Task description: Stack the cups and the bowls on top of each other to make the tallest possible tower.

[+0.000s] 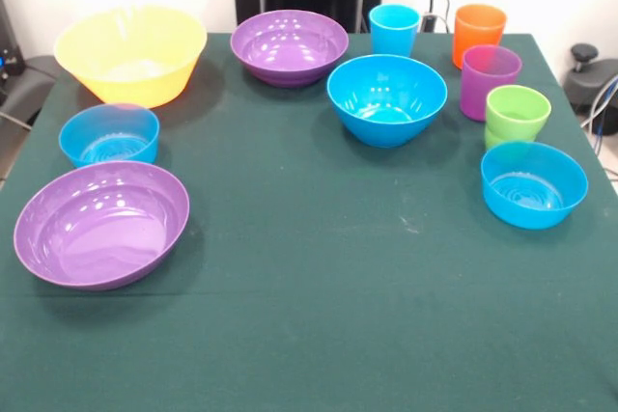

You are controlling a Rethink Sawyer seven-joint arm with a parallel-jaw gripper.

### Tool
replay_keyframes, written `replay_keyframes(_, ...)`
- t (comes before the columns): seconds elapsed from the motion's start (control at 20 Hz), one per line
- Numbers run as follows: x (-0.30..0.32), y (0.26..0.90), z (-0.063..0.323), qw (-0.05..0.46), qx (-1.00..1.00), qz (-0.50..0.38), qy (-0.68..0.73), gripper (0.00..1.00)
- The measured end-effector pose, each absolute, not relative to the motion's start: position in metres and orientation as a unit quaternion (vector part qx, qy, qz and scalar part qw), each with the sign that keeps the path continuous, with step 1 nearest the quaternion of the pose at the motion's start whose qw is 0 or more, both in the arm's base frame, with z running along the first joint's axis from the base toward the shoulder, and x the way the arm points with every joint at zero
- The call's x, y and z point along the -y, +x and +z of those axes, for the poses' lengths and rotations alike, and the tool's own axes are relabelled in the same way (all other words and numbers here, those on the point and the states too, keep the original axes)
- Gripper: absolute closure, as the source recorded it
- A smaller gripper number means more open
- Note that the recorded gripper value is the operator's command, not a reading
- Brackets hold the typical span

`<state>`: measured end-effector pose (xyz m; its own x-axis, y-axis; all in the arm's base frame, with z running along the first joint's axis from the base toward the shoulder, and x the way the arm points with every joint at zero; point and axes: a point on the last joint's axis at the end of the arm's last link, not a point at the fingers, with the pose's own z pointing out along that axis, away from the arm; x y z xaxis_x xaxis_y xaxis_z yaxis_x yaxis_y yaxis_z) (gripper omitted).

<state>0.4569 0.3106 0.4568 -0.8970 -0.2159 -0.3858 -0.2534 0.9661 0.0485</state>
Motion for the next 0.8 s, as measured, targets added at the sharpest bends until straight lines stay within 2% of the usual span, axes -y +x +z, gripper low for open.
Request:
replay_keyframes(0.3,-0.307,0.458,0.452,0.199,-0.973,0.044,-0.108,0.0)
replay_keyframes(0.8,-0.234,0.492,0.439,0.196,-0.98,0.027,-0.035,0.0)
